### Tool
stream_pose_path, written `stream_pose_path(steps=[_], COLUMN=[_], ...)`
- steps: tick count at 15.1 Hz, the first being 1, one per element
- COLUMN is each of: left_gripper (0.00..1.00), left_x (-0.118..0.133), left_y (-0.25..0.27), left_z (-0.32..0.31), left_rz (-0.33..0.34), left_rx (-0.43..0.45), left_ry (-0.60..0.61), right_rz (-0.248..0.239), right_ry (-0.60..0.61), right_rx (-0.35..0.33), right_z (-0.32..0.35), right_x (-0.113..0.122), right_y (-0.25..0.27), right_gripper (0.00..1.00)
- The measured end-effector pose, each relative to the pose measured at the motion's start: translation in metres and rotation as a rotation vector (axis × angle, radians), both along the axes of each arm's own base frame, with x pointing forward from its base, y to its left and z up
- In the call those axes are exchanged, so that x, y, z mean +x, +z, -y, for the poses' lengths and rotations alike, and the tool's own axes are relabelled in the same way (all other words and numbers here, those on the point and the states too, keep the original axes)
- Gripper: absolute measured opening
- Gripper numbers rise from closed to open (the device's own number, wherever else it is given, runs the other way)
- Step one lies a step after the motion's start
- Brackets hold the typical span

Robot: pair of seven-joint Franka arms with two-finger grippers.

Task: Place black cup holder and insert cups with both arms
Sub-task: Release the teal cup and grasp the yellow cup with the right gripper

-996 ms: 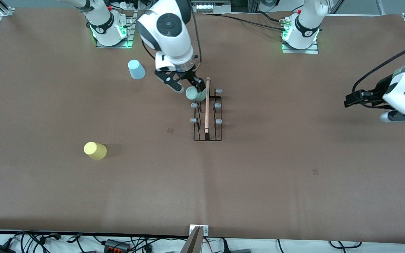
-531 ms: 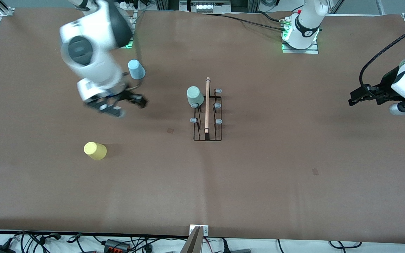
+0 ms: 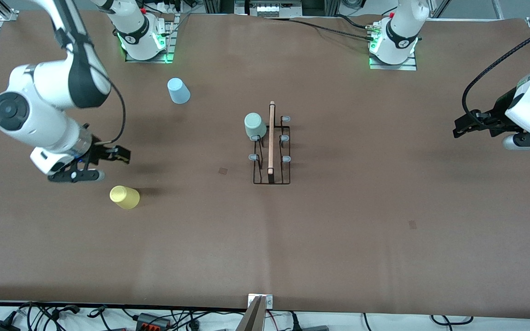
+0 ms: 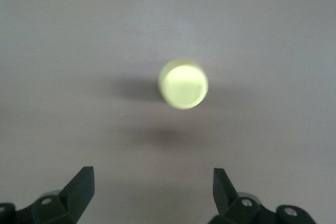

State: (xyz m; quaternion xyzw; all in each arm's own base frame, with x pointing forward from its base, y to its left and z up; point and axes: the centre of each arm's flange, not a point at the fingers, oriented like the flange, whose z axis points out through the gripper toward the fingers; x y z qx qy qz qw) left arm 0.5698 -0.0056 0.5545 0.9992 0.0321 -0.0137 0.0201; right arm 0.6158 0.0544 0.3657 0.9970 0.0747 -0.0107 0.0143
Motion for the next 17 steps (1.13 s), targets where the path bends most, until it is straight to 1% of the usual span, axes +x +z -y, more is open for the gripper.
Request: stream_pose_path(steps=[2, 4, 6, 8, 11, 14, 17], left_gripper=[1.0, 1.0, 1.0, 1.0, 1.0, 1.0, 1.0], left_x=[-0.001, -0.001, -0.003, -0.004, -0.005, -0.005, -0.005], left_y=[0.0, 0.001, 0.003, 0.004, 0.002, 0.002, 0.001], left_z=[0.0, 0.0, 0.0, 0.0, 0.0, 0.0, 0.0], left_rz=[-0.002, 0.0, 0.002, -0.001, -0.006, -0.008, -0.01], left_rx=[0.0, 0.0, -0.001, -0.001, -0.001, -0.001, -0.001], left_ry=[0.0, 0.0, 0.0, 0.0, -0.001, -0.001, -0.001], right_rz=[0.044, 0.093, 0.124, 0.137, 0.147, 0.166, 0.158], right_ry=[0.052, 0.067, 0.072, 0.076, 0.079, 0.082, 0.083], right_rx=[-0.026, -0.026, -0.022, -0.019, -0.017, -0.012, -0.01], right_z=[0.012, 0.014, 0.015, 0.014, 0.013, 0.012, 0.012], right_x=[0.012, 0.022, 0.029, 0.032, 0.033, 0.031, 0.026], right_y=[-0.025, -0.052, -0.077, -0.095, -0.106, -0.123, -0.14], right_gripper=[1.0, 1.0, 1.0, 1.0, 1.0, 1.0, 1.0])
